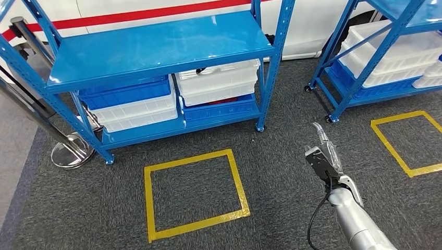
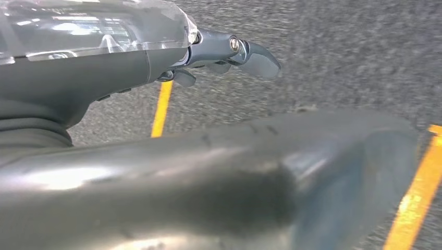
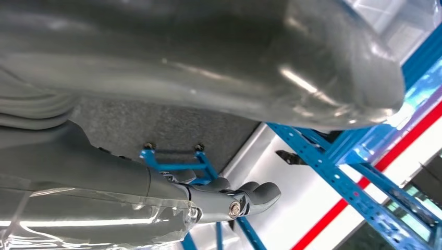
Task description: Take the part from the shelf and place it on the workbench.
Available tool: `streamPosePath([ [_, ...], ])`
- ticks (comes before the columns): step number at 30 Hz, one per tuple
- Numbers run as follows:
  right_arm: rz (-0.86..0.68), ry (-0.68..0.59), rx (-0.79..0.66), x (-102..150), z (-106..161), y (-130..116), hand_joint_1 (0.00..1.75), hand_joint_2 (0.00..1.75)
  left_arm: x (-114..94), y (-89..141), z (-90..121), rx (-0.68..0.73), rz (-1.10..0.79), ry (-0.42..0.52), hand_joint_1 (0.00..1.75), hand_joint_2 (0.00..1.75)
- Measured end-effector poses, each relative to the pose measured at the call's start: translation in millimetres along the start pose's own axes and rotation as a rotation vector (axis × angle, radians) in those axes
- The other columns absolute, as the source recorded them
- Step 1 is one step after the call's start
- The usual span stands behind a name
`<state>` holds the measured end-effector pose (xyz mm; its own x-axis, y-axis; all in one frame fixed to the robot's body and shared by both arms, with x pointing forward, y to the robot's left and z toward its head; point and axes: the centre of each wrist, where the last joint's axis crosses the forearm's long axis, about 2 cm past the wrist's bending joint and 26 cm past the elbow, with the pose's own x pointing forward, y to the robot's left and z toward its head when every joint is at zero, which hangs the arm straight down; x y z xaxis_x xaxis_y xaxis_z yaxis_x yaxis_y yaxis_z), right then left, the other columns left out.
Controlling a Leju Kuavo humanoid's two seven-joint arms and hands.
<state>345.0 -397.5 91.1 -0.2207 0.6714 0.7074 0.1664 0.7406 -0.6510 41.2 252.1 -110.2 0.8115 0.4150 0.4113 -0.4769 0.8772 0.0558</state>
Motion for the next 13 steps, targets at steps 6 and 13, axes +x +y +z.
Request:
streamPosePath([
  [6,-0.001,-0.010,0.004,2,-1,3,0.00,0.00,3,-3,-1,-0.006,0.002,-0.001,0.00,0.00],
  [13,0.009,-0.017,-0.003,3,-2,1,0.00,0.00,13,-9,-3,-0.025,0.011,-0.029,0.00,0.00],
])
